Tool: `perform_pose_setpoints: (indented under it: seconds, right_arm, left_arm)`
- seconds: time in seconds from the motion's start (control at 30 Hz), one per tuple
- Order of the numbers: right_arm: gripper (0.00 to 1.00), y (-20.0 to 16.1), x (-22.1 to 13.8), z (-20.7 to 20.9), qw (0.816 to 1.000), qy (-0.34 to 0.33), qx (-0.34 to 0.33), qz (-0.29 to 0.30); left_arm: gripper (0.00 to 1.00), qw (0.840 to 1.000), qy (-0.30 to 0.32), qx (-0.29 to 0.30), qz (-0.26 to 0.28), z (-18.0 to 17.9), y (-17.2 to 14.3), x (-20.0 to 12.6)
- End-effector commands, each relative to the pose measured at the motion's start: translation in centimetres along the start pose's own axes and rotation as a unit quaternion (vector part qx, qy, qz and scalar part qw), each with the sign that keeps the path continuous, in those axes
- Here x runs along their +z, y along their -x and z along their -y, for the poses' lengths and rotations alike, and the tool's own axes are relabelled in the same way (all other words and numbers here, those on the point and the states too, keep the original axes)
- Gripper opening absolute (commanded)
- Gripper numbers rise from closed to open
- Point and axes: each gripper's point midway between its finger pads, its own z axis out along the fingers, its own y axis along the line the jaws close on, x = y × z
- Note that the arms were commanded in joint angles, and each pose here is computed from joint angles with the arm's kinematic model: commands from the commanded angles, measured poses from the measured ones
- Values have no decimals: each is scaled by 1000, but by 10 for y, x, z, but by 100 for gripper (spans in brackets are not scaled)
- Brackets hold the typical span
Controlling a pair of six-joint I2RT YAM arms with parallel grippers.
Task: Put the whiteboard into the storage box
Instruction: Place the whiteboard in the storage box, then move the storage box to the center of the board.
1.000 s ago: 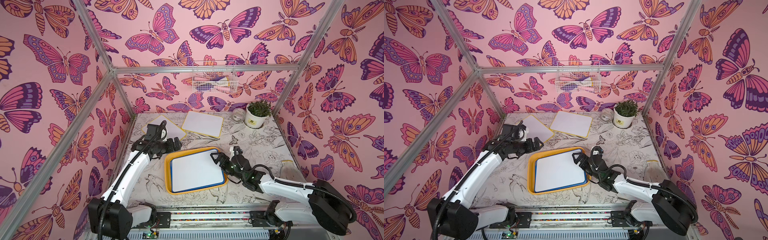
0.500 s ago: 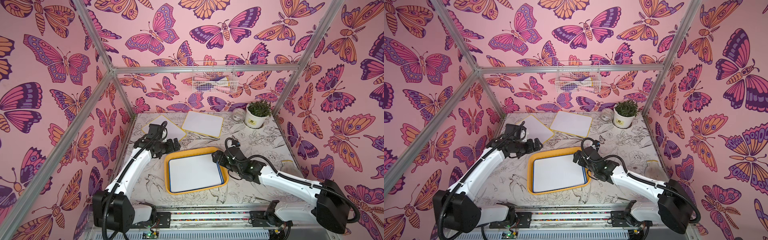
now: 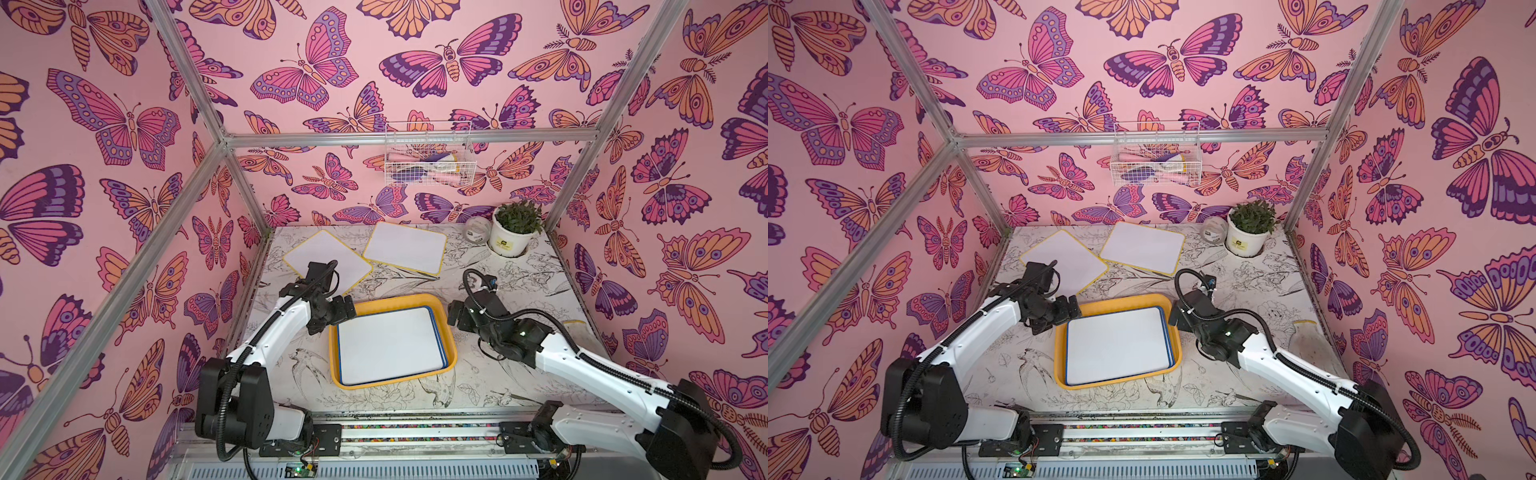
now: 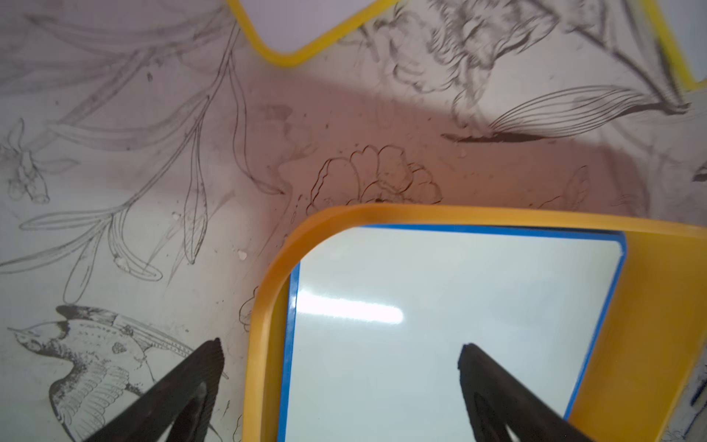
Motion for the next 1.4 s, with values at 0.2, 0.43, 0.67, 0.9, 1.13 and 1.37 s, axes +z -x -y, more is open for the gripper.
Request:
perform_pose_setpoints:
  seconds: [0.2, 0.43, 0.67, 0.9, 1.13, 1.37]
  right_arm:
    - [100, 7, 5, 17, 999, 36, 31, -25]
    - [100, 9, 3, 38, 998, 26, 51, -24]
    - [99, 26, -9, 59, 999, 7, 52, -6]
    - [99, 32, -9, 51, 999, 31, 34, 11]
    - [100, 25, -7, 11, 992, 125, 14, 24]
    - [100, 5, -8, -33, 984, 166, -52, 22]
  left_arm:
    - [97, 1000, 11, -12, -24, 20, -39, 22]
    - [97, 998, -39, 45, -23, 130, -42, 32]
    - [97, 988, -84, 125, -27, 219, -41, 42]
    - [98, 991, -62, 118, 4, 165, -11, 27]
    - [99, 997, -50, 32, 46, 87, 43, 24]
    - [100, 997, -36, 3, 69, 63, 95, 36]
